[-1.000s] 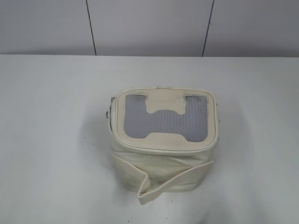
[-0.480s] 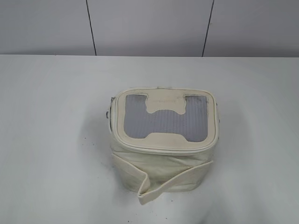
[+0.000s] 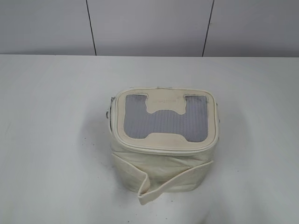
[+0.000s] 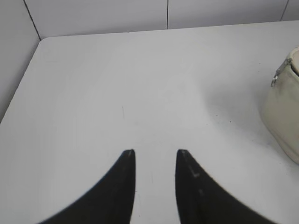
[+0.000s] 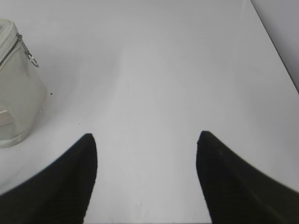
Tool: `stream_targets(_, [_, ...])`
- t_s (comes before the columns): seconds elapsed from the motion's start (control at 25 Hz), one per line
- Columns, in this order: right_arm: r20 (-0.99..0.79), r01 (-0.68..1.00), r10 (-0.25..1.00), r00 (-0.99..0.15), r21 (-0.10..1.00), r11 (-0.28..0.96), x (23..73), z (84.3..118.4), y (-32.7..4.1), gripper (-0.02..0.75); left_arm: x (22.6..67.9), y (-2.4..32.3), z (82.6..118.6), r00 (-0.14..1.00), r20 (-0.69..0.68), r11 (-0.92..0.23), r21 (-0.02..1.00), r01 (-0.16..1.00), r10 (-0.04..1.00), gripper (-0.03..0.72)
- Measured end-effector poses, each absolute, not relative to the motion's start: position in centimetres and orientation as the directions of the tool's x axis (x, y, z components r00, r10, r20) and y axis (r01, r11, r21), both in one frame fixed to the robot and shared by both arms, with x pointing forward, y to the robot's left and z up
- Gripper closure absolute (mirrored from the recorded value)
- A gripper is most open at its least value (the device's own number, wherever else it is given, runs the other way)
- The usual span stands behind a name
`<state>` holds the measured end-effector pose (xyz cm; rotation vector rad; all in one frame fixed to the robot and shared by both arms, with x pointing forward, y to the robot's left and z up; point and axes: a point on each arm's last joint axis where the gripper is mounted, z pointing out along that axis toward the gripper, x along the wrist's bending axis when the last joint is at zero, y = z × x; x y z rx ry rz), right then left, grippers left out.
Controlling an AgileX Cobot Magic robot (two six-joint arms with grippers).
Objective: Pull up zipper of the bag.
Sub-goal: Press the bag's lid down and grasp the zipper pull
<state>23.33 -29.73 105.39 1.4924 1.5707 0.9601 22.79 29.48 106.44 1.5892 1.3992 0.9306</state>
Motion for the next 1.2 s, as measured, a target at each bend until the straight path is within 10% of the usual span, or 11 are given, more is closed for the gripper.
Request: stream_targets(1.2, [0.007, 0.466, 0.999, -0.050, 0.885, 0.017, 27.1, 107.0, -29.5, 0.216, 27.8, 28.4, 108.4, 0.219, -0.082, -0.033, 0.879, 0.476, 0.972, 0.449])
